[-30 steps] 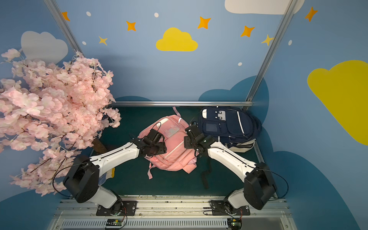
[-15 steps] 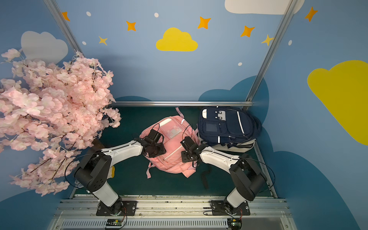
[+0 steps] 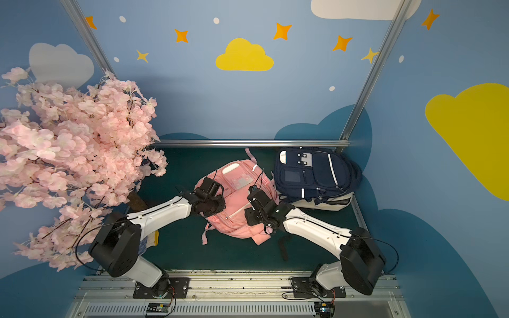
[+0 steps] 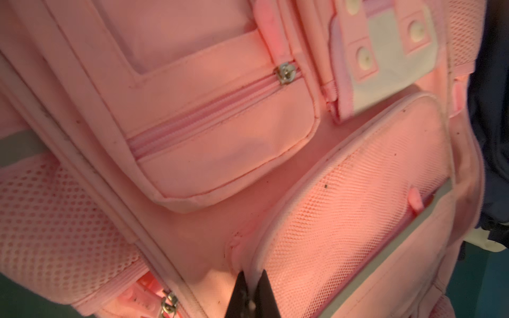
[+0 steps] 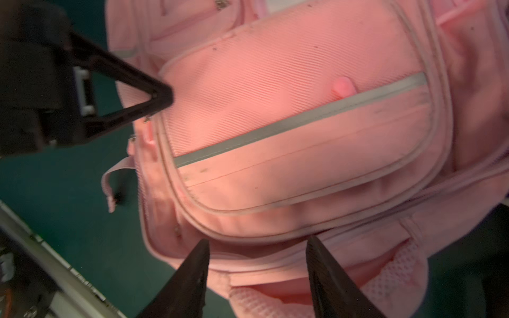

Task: Zip up the backpack
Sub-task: Adjust the backpack at the center of the board.

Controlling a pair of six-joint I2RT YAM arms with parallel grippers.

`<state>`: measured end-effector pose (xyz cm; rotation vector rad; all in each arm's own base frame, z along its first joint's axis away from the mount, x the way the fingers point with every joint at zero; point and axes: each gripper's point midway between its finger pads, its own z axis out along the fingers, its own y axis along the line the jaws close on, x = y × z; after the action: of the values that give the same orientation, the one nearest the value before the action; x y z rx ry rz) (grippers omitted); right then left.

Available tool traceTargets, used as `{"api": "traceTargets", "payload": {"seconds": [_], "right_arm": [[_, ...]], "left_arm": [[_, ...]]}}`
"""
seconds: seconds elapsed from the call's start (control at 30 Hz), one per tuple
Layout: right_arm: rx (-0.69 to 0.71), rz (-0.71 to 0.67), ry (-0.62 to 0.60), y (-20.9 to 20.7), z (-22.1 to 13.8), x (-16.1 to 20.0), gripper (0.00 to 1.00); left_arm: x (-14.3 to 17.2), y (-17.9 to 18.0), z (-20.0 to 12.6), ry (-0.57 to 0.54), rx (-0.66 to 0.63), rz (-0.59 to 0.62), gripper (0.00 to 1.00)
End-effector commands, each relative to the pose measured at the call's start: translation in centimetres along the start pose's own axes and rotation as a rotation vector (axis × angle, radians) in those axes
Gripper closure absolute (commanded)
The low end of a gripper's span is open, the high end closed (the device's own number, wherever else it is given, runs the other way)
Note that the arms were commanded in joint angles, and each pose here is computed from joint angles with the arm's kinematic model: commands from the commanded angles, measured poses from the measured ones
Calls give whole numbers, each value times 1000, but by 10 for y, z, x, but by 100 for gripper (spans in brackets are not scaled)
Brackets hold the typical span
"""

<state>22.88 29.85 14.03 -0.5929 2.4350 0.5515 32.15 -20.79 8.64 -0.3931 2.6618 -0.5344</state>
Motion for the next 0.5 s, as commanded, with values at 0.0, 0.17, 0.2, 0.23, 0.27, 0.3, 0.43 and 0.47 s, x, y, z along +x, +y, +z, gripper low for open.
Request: {"api": "traceTargets", "payload": {"seconds": [0.0, 0.17, 0.2, 0.23, 0.27, 0.3, 0.43, 0.47], "right_arm": [[-136, -54, -72, 35, -3, -1, 44], [-220, -26, -68, 55, 13, 5, 52], [-226, -30, -64, 58, 16, 5, 54], [-229, -32, -59, 61, 18, 6, 56], [-232, -34, -59, 63, 21, 6, 57], [-234, -36, -56, 65, 24, 6, 58], [-192, -27, -66, 60, 33, 4, 63], [-179, -20, -74, 58, 34, 2, 65]], "left_arm": [[-10, -15, -14, -57, 54, 10, 97], [-14, -26, -27, -79, 96, 7, 97], [-15, -28, -29, -81, 105, 7, 97], [-15, -30, -32, -86, 113, 6, 97], [-16, -31, -33, -89, 117, 6, 97], [-16, -33, -35, -91, 123, 5, 97], [-16, -35, -39, -96, 135, 4, 97], [-16, -36, -40, -97, 136, 4, 97]]}}
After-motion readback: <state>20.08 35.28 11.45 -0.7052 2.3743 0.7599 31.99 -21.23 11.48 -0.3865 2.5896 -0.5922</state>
